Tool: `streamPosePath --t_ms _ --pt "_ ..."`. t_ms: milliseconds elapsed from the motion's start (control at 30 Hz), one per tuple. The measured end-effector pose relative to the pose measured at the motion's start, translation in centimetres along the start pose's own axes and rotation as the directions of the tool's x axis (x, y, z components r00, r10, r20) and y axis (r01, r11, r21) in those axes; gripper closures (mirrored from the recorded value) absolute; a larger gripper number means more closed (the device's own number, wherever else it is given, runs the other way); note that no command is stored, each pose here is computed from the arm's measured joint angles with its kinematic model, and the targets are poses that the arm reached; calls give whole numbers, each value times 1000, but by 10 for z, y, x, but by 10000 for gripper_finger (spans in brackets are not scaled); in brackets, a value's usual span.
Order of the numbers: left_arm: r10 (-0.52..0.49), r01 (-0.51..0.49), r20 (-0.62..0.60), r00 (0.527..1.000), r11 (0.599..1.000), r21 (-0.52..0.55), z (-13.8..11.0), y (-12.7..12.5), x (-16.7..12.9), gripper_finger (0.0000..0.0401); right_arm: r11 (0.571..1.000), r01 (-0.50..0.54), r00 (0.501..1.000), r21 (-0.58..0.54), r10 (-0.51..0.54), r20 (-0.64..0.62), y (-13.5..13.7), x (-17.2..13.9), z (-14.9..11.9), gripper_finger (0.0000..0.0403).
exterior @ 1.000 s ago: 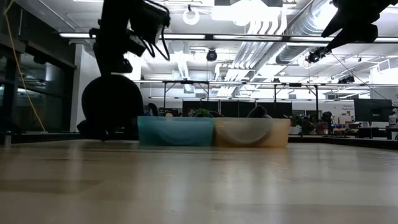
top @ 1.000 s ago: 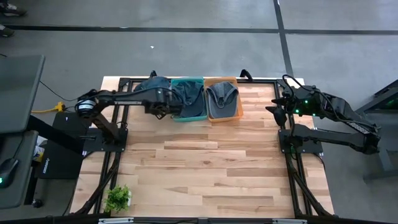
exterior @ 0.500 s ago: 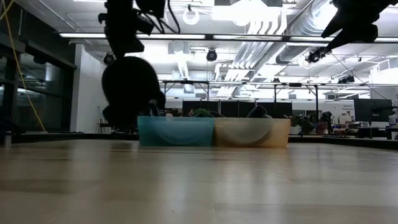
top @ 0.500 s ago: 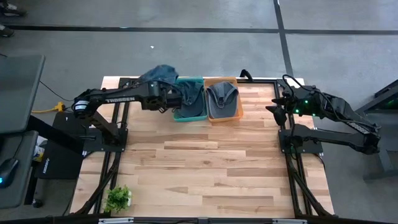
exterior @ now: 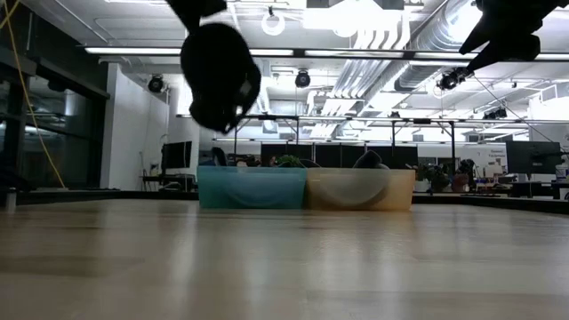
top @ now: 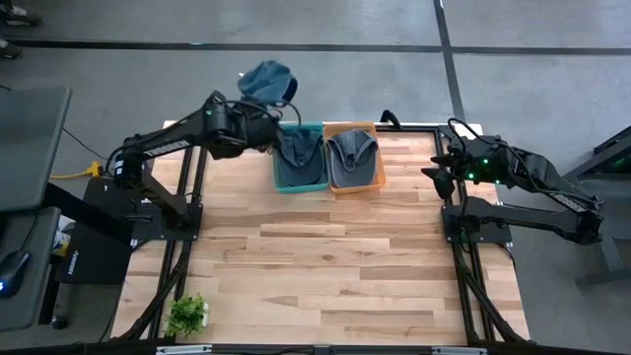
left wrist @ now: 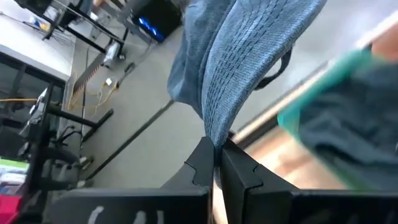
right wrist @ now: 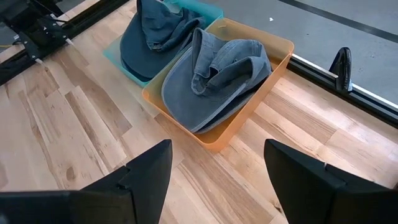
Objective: Pick & Place hat
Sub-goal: Put the blue cap into the green bin
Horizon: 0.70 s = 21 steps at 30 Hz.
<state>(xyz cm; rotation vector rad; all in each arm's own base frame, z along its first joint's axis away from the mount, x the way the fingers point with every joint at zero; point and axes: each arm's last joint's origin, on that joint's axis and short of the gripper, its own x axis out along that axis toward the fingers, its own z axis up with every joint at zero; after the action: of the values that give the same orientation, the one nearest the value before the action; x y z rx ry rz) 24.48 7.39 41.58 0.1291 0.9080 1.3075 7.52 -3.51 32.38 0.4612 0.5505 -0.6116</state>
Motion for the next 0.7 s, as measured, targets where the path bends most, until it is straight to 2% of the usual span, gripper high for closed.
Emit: streamPosePath --t_ms 200,367,467,700 --pt "-10 26 111 994 989 -144 18 43 -28 400 1000 0 1000 -4 0 0 0 0 0 153" --pt "-17 70 188 982 958 -279 25 78 -48 400 1000 4 1000 -12 -4 2 0 0 0 153" --pt "-33 122 226 974 913 -390 27 96 -58 400 1000 5 1000 -21 -5 2 0 0 0 153" --pt "-122 300 331 936 766 -569 28 112 -84 400 1000 7 1000 -31 -7 3 0 0 0 153"
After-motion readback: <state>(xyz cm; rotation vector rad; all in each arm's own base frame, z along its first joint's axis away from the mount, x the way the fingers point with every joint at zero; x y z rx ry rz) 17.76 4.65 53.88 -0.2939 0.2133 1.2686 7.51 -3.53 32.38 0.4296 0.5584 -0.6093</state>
